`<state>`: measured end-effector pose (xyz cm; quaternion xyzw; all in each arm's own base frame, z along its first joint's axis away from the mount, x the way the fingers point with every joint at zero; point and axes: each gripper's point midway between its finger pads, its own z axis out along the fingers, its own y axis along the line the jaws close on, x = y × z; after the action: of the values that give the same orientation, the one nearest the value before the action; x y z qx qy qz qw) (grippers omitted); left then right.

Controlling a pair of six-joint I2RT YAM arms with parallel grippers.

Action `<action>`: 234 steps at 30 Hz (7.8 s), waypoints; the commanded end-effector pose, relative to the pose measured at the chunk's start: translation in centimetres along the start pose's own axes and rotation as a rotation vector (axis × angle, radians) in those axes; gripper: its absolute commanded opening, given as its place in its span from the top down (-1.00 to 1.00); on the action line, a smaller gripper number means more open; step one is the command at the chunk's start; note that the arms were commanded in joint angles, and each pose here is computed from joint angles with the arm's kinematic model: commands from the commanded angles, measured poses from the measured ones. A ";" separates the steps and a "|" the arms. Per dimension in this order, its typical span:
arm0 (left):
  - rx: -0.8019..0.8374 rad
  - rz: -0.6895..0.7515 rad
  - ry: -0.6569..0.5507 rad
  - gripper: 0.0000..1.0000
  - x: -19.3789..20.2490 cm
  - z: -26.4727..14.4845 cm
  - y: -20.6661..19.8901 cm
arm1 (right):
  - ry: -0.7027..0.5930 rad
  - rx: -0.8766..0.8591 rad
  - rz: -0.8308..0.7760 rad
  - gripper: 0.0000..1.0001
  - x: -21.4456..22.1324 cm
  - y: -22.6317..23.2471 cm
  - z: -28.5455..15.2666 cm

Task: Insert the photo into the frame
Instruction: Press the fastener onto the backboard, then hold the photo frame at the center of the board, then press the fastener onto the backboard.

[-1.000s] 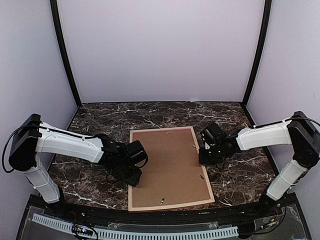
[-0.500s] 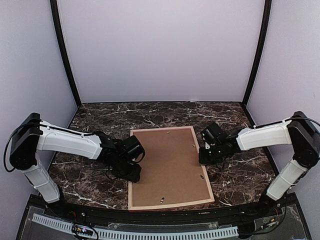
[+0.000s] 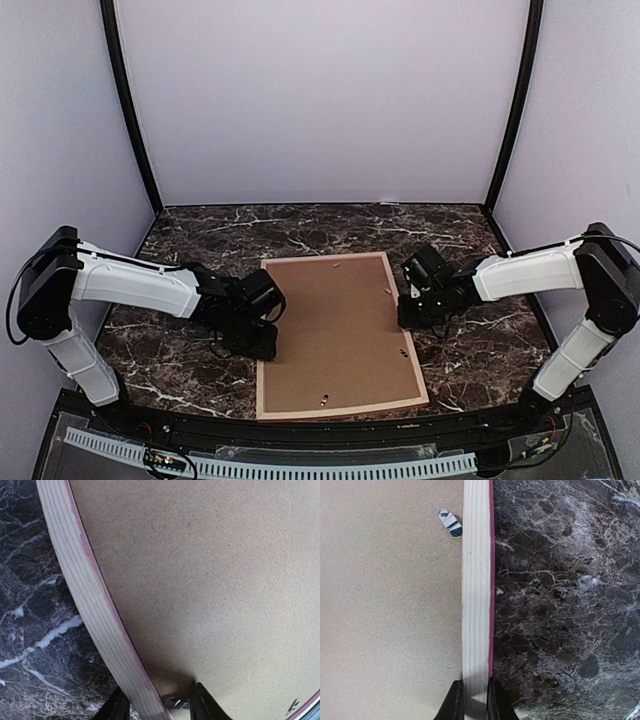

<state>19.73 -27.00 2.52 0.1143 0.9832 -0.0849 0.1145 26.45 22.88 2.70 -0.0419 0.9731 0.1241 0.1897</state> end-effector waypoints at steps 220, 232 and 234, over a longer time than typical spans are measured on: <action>0.049 0.016 0.078 1.00 -3.0 1.0 3.5 | 0.069 -0.059 -0.176 0.58 -7.5 -1.4 3.1; 0.058 0.015 0.074 1.00 -3.2 0.8 3.3 | 0.129 -0.123 -0.133 0.51 -7.2 -2.0 4.0; 0.060 0.016 0.073 1.00 -3.2 0.7 3.2 | 0.155 -0.113 -0.124 0.50 -6.7 -2.3 4.5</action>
<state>25.58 -25.17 2.79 0.0947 0.9832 -0.1135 0.1071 33.91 22.64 2.84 -0.1252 0.9670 0.1786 0.1316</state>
